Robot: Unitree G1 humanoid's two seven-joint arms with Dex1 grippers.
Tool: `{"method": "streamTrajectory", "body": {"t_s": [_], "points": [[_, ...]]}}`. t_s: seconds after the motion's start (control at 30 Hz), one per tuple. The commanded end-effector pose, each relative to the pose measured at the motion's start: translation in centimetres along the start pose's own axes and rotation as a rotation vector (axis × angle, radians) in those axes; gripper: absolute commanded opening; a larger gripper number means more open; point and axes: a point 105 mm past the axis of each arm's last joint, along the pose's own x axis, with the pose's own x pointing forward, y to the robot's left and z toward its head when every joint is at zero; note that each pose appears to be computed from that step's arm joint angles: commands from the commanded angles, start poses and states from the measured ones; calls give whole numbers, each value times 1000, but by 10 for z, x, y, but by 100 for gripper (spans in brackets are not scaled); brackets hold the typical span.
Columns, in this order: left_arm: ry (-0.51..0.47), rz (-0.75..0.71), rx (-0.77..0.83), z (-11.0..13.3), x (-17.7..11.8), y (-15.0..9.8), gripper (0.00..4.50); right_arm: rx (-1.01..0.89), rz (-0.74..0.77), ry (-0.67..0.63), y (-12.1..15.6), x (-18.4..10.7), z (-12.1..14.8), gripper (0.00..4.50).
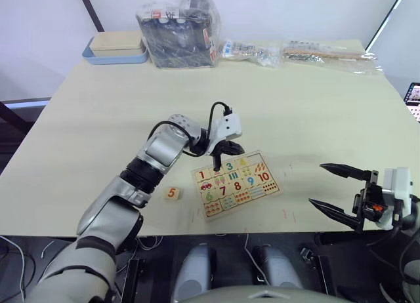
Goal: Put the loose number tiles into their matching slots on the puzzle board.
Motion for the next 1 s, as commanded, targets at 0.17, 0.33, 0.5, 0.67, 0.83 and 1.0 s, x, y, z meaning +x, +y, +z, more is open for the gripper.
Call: {"method": "streamTrajectory", "body": {"t_s": [0.17,0.33,0.5,0.67,0.83,1.0], "points": [[-12,-14,41,6,3,-7,5,-48,-2,-18,0,-1,10,450],[12,-21,26,-4,4,-11,5,-48,-1,-18,1,0,10,450],[77,-39,14,-24,7,-19,5,-46,0,-16,1,-1,10,450],[-13,32,-38,-10,3,-11,5,-45,0,-15,2,0,9,450],[-226,111,-96,25,-23,-1,5,-42,-13,-24,1,2,9,450],[-409,244,-179,41,-60,5,5,-41,-66,-47,-5,12,10,450]]}}
